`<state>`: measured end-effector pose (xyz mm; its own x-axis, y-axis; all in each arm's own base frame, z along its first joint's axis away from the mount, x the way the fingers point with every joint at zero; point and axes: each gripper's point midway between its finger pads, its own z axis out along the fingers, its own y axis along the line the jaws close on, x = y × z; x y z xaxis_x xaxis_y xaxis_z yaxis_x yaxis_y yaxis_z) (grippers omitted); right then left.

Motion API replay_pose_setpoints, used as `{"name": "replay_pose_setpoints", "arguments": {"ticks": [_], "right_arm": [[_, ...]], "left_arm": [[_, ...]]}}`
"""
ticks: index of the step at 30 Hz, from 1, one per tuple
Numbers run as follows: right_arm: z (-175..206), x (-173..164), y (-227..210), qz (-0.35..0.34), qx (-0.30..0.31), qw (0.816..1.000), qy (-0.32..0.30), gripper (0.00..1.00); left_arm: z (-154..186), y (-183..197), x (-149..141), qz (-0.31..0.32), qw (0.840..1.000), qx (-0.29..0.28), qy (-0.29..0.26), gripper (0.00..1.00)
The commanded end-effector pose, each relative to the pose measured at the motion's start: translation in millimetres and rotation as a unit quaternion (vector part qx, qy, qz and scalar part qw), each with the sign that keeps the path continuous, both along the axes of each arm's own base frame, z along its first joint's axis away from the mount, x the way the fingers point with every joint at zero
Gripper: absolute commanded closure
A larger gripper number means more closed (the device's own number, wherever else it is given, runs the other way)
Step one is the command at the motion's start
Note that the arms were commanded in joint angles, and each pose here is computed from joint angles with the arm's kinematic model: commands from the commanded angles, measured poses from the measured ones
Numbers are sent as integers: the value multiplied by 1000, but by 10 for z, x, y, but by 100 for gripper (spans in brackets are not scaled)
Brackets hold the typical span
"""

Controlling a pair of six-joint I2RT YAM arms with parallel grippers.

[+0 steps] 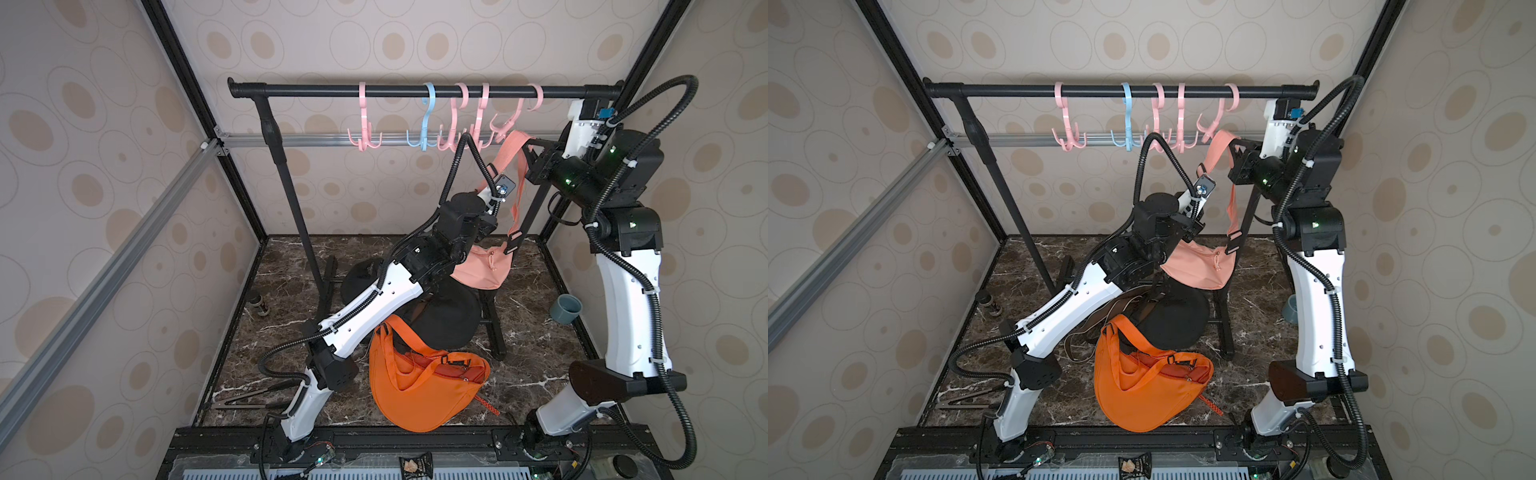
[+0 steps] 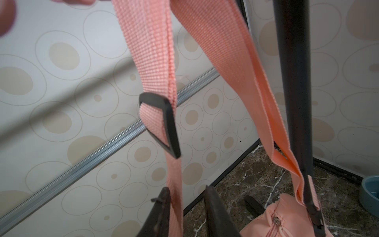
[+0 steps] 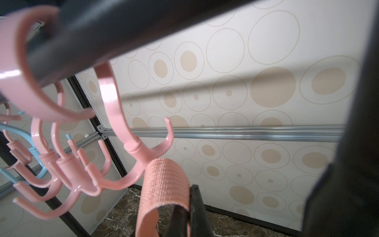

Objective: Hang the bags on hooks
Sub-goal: Hang the bag on the hook.

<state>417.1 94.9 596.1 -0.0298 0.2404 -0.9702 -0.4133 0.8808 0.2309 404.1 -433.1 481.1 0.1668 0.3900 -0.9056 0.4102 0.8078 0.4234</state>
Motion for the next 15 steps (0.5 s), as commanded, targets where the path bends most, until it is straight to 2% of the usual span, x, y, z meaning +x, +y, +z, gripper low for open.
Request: {"name": "replay_pose_setpoints", "arguments": {"ticks": [1,3,8,11,15], "right_arm": [[123,-125,-34,1,13,1000,-13,100],[-21,-61,-23,2,13,1000,8,99],[-74,-70,-23,4,23,1000,11,93],[-73,-80,-26,3,26,1000,15,78],[-48,-148,-49,-2,30,999,13,63]], "left_arm": [[57,57,-54,-6,1000,-1,2,70],[30,50,-60,-8,1000,0,7,68],[26,65,-75,-9,1000,-1,9,56],[62,86,-109,-12,1000,-5,10,45],[121,124,-182,-22,1000,-12,11,37]]}}
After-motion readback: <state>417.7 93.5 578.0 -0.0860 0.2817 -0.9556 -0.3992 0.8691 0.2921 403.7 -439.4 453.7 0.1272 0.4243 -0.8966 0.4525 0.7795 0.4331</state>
